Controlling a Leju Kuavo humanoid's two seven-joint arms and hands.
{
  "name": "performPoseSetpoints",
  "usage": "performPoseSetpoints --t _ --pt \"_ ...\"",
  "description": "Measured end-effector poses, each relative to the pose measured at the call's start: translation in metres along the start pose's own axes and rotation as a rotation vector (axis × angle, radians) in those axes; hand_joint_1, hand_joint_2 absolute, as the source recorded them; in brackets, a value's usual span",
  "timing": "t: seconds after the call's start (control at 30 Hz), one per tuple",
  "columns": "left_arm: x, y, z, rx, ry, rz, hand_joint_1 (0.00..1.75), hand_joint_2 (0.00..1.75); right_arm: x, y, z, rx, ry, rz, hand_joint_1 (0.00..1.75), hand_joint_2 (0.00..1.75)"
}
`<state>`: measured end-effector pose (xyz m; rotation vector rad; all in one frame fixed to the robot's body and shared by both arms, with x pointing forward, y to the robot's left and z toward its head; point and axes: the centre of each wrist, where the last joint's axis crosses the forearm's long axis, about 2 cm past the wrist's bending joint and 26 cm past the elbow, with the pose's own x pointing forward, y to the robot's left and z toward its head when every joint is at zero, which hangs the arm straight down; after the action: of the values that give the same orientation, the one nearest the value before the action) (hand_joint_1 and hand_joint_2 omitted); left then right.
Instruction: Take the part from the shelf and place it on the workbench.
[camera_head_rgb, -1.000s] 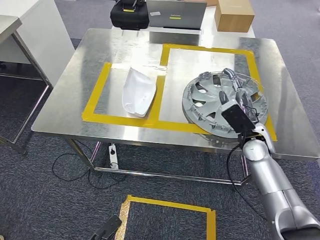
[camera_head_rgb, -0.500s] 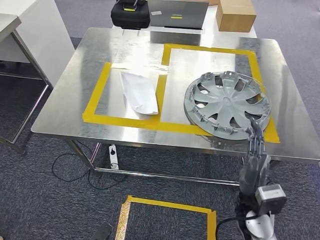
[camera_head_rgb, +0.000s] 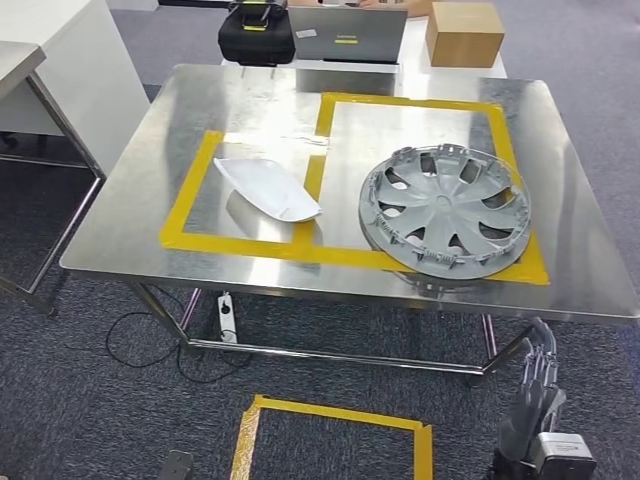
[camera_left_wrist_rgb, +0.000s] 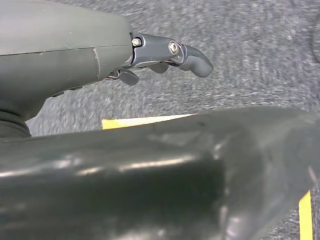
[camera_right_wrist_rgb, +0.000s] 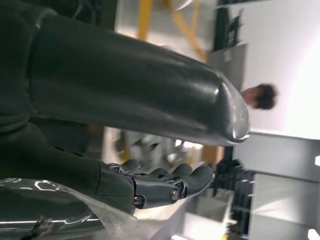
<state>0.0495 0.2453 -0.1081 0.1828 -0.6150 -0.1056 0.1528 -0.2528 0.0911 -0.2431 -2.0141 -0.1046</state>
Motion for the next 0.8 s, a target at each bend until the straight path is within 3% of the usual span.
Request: performPoseSetpoints --t 0.37,0.6,0.8 --pt "-0.006 -0.009 0.006 0.016 0.043 0.072 0.0 0.0 -0.045 -0.026 0.067 -0.05 0.397 0.252 0.0 0.0" --pt "-0.005 -0.018 0.009 0.012 0.059 0.094 0.0 0.0 -0.094 -0.054 0.14 -0.159 0.797 0.459 0.0 0.0" --pt "-0.006 -0.018 0.01 0.011 0.098 0.095 0.0 0.0 -0.108 -0.043 0.185 -0.196 1.269 0.468 0.0 0.0"
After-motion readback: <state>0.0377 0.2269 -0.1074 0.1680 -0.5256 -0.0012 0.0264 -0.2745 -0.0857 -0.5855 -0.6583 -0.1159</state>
